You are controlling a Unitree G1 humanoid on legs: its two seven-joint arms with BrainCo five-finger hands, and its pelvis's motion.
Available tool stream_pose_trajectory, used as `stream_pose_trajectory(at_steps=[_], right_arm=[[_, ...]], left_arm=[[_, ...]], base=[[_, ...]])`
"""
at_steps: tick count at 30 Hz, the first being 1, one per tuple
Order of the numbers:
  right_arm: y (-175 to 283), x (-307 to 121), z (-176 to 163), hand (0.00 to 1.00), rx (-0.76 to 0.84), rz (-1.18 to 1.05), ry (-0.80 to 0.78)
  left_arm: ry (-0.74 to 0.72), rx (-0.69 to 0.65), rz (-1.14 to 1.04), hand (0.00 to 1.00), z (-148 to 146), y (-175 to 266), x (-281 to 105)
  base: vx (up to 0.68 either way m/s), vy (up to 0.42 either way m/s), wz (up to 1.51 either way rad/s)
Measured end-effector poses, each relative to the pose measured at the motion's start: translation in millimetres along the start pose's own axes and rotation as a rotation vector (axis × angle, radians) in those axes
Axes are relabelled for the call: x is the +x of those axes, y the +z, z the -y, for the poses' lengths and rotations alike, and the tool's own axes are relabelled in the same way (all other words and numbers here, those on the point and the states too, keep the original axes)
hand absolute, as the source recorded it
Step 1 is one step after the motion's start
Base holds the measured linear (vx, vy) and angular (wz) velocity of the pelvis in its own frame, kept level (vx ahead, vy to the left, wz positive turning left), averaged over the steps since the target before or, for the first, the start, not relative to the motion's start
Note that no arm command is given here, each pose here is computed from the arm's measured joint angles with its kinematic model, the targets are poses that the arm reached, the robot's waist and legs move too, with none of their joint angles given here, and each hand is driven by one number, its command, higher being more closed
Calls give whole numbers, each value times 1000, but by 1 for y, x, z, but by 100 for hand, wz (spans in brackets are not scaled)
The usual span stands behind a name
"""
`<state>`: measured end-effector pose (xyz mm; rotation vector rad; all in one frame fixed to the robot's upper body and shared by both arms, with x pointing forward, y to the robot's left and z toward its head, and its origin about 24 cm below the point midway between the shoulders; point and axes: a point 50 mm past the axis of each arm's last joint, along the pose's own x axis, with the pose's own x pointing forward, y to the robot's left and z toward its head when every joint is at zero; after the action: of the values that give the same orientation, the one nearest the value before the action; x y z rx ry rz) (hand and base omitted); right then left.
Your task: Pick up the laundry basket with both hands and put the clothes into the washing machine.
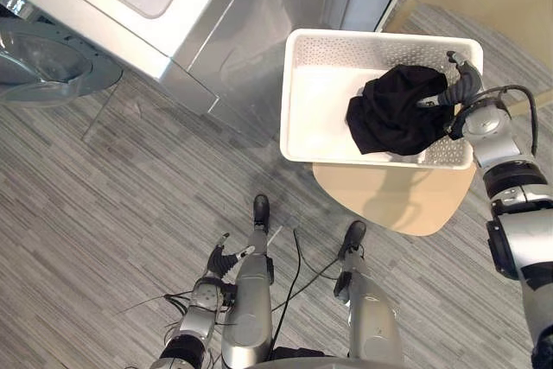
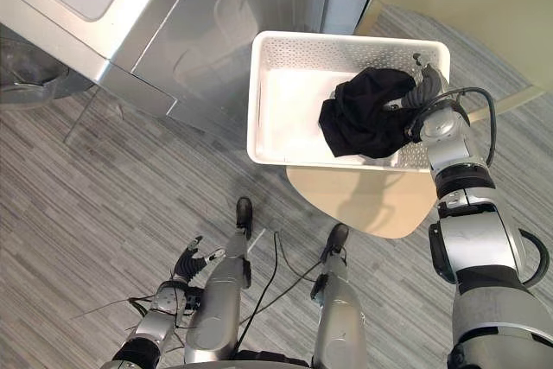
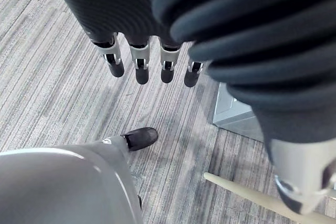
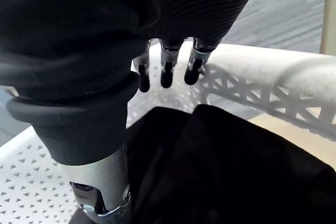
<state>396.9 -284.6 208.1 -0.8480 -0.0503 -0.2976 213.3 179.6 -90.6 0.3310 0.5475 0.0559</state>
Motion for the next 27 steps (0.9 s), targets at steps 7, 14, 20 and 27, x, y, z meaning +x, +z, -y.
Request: stream_pose_trajectory(at_steps=[7, 14, 20, 27], right_arm=[[-11, -3, -14, 0, 3, -47, 31], [-37, -8, -12, 0, -10, -146, -8], [-43, -9, 7, 100, 34, -149, -136], [-41, -9, 11, 100, 39, -140, -174]], left_arm=[[-9, -8, 149, 0, 5, 37, 1], [38, -28, 307, 0, 2, 73, -3], [71, -30, 250, 0, 2, 63, 1], [193, -141, 30, 0, -9, 23, 7]], base=[[10, 4, 4], [5, 18, 19], [-14, 40, 7], [-14, 31, -3]])
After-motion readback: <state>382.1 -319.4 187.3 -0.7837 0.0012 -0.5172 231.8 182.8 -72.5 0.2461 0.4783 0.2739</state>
